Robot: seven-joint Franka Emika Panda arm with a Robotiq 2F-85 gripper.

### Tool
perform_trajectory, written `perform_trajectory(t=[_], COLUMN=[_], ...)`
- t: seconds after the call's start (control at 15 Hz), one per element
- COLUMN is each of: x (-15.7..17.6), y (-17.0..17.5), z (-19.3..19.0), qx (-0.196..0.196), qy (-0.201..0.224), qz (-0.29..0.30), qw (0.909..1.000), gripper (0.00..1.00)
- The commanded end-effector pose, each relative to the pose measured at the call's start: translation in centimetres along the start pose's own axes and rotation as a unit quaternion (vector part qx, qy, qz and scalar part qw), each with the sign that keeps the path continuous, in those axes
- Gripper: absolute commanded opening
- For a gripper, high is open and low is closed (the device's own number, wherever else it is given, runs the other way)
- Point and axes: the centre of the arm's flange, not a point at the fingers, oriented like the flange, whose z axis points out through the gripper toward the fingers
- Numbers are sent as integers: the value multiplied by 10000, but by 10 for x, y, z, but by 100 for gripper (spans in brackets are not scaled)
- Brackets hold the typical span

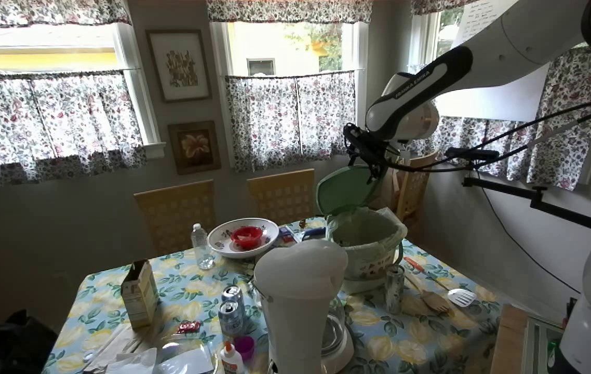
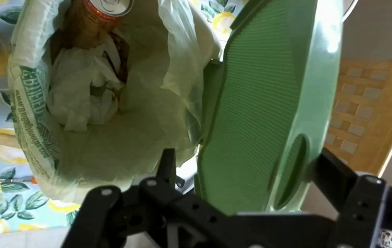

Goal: Put the can in the bin

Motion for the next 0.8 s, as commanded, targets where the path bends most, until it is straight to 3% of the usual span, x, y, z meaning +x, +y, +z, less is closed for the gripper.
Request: perform_trajectory(t=[0.0, 0.33, 0.73], x=[-3, -20, -47], y=[-9, -1, 19], z=[5, 9, 18], qx=[-277, -679, -1446], qy=[-66, -338, -739], qz=[-95, -218, -536], qw=[9996, 9969, 9853], gripper=[100, 100, 100])
